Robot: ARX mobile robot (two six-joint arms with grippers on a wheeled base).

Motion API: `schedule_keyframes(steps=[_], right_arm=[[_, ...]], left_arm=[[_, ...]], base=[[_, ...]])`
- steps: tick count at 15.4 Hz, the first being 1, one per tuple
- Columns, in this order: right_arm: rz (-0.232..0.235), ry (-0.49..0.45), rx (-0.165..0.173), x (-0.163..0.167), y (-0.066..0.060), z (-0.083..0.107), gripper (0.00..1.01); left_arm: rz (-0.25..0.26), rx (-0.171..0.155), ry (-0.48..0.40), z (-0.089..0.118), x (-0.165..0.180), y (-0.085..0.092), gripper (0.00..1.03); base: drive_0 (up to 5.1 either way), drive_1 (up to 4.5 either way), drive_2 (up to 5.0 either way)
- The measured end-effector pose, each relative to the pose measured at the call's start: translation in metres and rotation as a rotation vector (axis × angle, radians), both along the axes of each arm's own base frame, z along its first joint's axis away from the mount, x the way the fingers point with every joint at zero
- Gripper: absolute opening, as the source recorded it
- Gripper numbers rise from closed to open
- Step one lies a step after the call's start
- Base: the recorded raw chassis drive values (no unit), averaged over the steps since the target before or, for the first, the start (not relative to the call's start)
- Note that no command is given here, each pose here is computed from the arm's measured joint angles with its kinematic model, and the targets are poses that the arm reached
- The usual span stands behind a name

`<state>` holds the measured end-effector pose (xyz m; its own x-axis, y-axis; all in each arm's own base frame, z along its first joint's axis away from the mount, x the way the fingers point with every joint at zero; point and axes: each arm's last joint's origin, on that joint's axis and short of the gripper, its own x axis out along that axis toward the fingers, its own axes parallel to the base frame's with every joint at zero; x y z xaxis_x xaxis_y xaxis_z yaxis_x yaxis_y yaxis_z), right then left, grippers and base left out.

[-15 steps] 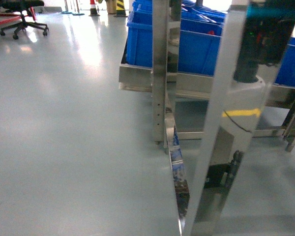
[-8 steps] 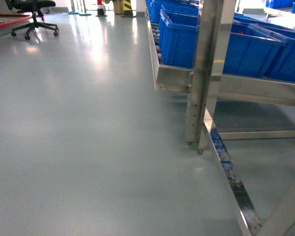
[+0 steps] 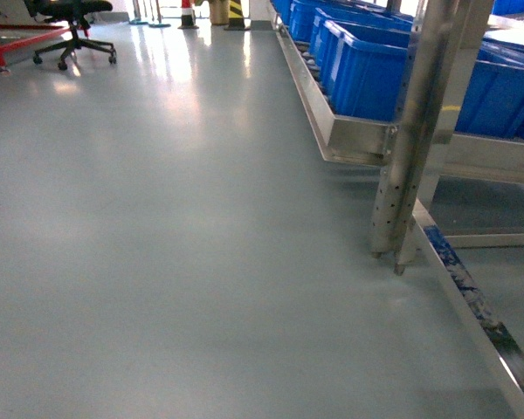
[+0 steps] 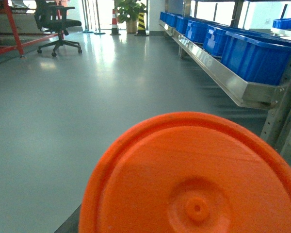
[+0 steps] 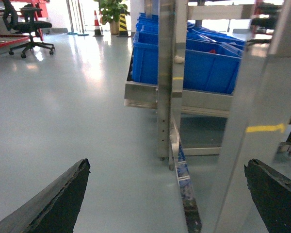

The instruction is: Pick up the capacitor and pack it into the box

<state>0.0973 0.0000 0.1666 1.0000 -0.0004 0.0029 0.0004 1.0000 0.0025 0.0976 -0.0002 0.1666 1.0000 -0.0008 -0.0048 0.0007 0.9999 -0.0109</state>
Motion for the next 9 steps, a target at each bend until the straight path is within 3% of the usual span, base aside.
schedule_keyframes(steps=[9], right_arm=[[0.0,0.002,0.0,0.0,0.0,-0.0002,0.98]], left_arm=[[-0.001,0.0,-0.001,0.0001,0.0,0.0,0.44]], base=[[-5.0,2.44,2.4]])
